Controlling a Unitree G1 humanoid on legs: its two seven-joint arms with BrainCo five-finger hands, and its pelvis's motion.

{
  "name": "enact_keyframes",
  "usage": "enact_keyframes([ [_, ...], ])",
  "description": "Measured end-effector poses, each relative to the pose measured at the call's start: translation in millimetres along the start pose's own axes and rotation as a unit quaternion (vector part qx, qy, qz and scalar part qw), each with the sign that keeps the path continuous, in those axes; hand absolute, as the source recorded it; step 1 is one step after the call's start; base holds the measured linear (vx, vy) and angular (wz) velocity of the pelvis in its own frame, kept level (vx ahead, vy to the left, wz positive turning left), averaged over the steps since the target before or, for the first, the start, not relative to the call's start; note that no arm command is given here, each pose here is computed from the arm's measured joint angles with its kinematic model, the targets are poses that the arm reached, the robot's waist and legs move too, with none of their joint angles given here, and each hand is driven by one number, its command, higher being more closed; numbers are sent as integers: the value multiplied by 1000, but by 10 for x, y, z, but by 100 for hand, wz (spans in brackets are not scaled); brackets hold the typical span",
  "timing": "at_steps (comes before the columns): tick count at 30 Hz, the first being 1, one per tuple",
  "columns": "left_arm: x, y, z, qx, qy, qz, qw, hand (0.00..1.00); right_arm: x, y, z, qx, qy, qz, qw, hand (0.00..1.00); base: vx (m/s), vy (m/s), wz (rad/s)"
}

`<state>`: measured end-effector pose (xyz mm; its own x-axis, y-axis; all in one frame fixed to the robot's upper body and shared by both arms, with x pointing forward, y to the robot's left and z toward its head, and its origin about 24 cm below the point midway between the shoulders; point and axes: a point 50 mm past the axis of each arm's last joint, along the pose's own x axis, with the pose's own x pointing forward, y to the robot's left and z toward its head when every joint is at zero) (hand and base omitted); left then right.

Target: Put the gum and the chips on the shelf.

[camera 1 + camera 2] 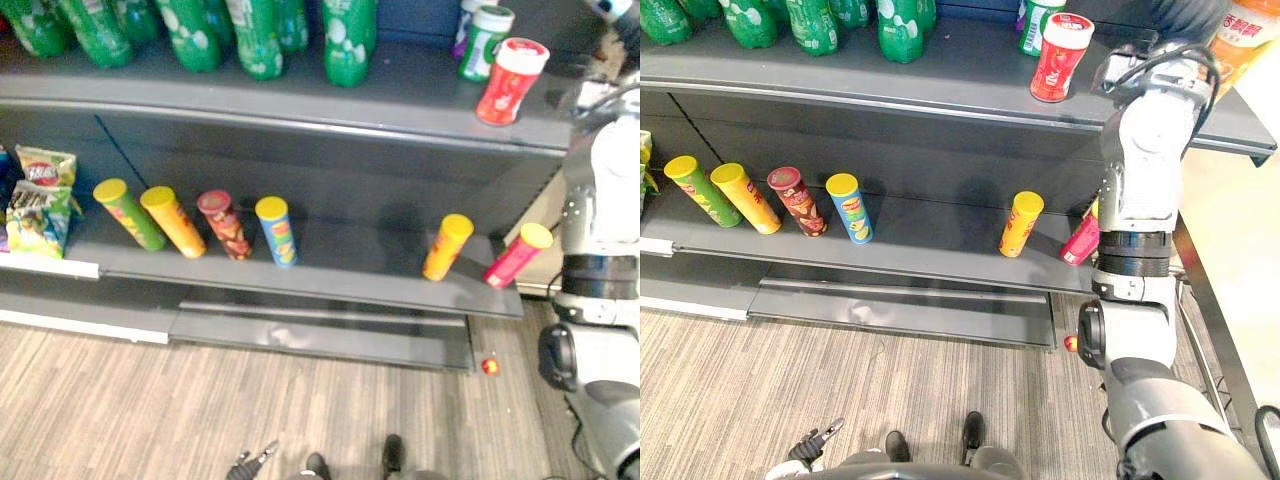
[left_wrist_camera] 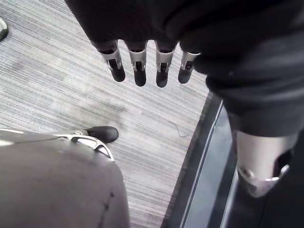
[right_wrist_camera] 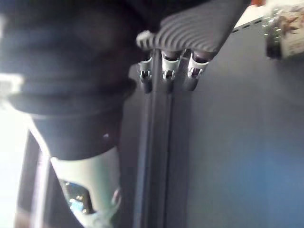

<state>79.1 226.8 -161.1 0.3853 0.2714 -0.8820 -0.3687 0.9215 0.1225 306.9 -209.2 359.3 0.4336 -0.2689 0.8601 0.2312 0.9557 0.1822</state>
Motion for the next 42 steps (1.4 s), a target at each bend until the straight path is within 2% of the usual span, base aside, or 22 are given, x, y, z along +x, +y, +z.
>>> enact_keyframes([
  [4,0,4,-2,1,0,3,1000,0,-217,215,226,58,-59,34,996,0,-9,-2,0],
  [8,0,10,-4,3,1,5,1000,0,-792,576,16,124,17,136,983,0,-26,-7,0],
  [11,0,7,0,16,0,4,1000,0,-1302,928,-130,184,99,229,951,0,0,0,0],
  [15,0,34,-2,21,0,8,1000,0,-1659,1171,-111,222,132,316,913,0,0,0,0],
  [19,-1,68,-6,24,1,19,1000,0,-1998,1282,-125,294,193,348,869,0,0,0,0],
  [20,-1,69,-7,24,1,19,1000,0,-2142,1318,-138,315,219,364,849,0,0,0,0],
  [21,-1,69,-7,24,1,20,1000,0,-2209,1335,-145,320,230,371,841,0,0,0,0],
  [22,-1,67,-9,25,2,20,1000,0,-2405,1360,-181,340,270,387,813,0,0,0,0],
  [24,-1,67,-10,28,2,19,999,0,-2538,1359,-223,346,297,394,798,0,0,0,0],
  [31,2,64,-27,34,7,17,999,0,-3504,953,-507,299,486,385,725,0,0,0,0],
  [34,-1,53,-42,35,8,16,999,0,-3954,595,-650,222,573,362,701,0,0,0,1],
  [36,-5,23,-59,46,9,13,999,0,-4242,235,-787,117,628,352,684,0,0,0,0],
  [37,-6,16,-62,46,9,12,999,0,-4294,141,-817,97,640,345,680,0,0,0,0],
  [39,-10,-9,-78,45,11,10,999,0,-4485,-232,-906,28,689,299,659,0,-3,-11,2],
  [42,-16,-40,-106,38,14,7,999,0,-4694,-631,-911,-24,740,240,628,0,0,0,0],
])
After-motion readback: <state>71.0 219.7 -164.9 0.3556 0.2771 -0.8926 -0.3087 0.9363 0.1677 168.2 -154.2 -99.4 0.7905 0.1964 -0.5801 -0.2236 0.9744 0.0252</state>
